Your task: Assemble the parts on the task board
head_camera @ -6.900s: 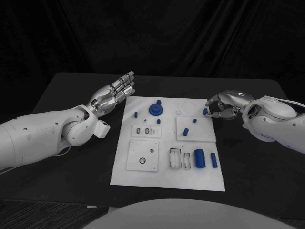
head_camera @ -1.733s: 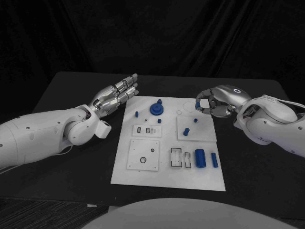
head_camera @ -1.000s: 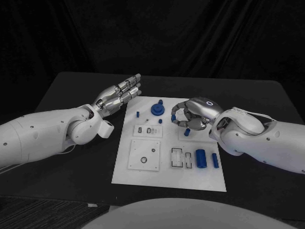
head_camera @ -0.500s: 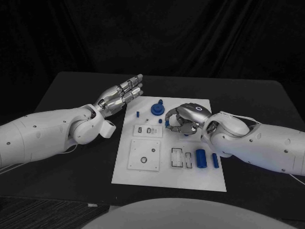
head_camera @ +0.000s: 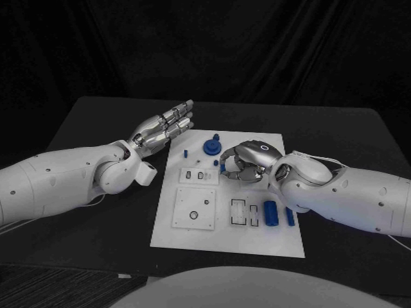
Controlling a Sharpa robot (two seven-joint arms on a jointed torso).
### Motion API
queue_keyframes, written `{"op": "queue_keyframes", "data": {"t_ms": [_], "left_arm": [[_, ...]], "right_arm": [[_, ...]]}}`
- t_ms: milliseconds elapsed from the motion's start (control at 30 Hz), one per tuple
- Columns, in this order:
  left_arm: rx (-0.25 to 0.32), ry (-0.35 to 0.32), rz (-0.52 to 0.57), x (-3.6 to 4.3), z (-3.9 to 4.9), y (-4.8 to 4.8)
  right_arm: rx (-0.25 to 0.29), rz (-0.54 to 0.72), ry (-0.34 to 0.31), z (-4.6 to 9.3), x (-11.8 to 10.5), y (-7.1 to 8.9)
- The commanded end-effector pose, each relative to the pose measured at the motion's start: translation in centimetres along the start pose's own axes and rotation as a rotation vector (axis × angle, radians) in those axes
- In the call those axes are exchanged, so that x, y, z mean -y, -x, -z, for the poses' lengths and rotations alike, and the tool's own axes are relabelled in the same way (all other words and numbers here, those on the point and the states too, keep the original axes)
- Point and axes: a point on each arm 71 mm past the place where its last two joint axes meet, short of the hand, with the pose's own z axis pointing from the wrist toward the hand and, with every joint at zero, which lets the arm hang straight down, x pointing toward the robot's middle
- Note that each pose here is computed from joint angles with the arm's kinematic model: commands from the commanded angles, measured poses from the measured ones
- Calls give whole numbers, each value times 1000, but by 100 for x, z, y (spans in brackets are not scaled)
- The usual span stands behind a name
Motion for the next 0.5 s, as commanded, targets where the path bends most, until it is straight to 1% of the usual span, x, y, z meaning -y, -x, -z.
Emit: {"op": "queue_keyframes", "data": {"t_ms": [33, 500], "left_arm": [[-11, -12, 9, 2, -7, -20], [-15, -10, 12, -2, -17, -29]], "right_arm": [[-1, -3, -5, -1, -20, -15], [-25, -3, -1, -42, -61, -41]]}}
